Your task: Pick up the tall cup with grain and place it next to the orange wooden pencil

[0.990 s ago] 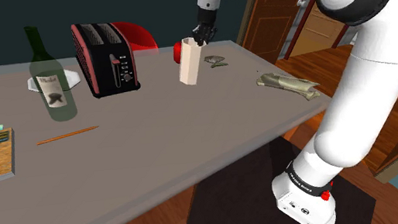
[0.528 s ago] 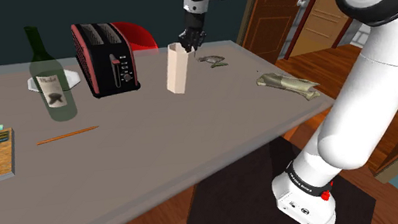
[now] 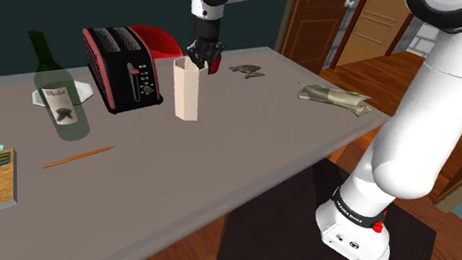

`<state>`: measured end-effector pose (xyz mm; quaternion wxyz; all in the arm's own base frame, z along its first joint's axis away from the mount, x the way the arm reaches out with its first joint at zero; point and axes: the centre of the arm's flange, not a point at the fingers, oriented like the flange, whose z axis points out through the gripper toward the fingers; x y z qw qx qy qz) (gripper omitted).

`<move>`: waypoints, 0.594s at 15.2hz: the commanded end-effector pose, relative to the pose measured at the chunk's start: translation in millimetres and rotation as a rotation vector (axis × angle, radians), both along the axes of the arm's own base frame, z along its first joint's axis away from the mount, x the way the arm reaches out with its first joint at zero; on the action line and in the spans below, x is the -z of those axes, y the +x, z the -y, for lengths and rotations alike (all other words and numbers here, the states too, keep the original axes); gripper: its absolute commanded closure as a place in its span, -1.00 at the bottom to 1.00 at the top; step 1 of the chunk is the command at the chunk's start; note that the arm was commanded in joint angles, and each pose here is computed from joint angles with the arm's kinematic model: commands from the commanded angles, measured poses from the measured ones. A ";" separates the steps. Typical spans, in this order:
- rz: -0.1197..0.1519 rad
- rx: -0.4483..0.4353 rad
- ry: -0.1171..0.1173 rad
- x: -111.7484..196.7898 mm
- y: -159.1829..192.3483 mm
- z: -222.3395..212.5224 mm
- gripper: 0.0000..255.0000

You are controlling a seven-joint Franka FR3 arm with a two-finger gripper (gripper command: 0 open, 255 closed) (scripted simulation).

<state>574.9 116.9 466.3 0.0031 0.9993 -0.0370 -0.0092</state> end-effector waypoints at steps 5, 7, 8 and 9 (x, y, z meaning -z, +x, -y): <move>0.001 0.002 0.000 -1.7 -16.0 -78.3 1.00; 0.001 0.002 0.000 -1.7 -22.1 -104.0 1.00; 0.001 0.002 0.000 -1.7 -25.2 -116.8 1.00; 0.001 0.002 0.000 -1.7 -28.3 -129.7 1.00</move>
